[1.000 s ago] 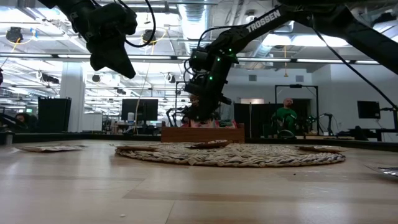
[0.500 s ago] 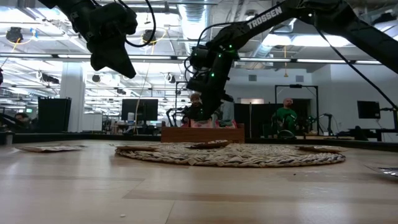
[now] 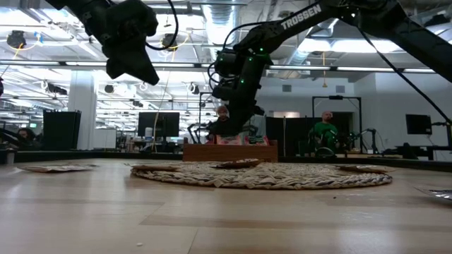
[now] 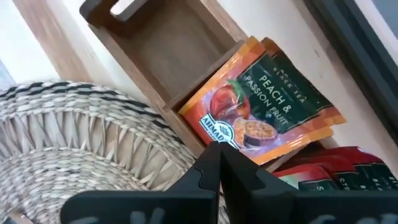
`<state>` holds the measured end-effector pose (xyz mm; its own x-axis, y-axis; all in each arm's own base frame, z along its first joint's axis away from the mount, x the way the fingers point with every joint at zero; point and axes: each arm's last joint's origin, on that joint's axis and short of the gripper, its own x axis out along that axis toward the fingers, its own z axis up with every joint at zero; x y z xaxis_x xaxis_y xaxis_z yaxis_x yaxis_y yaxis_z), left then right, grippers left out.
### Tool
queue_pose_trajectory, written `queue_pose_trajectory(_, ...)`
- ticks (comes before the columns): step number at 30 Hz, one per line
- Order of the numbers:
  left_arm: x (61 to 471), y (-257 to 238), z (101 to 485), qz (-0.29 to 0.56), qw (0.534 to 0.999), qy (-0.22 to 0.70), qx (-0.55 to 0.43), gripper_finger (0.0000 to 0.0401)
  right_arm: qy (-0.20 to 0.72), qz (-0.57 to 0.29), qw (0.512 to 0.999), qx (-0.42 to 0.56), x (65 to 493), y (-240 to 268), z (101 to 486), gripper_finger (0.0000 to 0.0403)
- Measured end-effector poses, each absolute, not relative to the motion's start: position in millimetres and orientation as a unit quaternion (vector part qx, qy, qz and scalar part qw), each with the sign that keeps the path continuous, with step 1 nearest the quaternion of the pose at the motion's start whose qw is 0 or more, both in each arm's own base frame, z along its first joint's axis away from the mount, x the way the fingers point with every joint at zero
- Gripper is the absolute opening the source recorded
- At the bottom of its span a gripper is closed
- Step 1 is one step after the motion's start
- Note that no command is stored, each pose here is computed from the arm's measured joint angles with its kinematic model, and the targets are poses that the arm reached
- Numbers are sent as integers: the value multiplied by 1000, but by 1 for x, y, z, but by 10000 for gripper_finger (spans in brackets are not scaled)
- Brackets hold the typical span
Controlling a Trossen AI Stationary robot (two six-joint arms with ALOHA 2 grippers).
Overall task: Pick & Place Tea
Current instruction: Adjust the wooden organizer on the table
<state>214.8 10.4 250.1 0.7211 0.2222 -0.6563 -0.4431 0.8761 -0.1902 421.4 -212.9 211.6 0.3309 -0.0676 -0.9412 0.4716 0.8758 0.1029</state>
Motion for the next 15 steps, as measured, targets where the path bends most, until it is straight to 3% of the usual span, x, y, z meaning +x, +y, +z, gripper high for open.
queue_pose_trajectory(7,215,10,251,171,913,325,-175,44,562,-156,788,197,419,-210,215,0)
queue_pose_trajectory(15,215,10,251,177,911,322,-184,44,633,-142,742,167,380,-187,270,0)
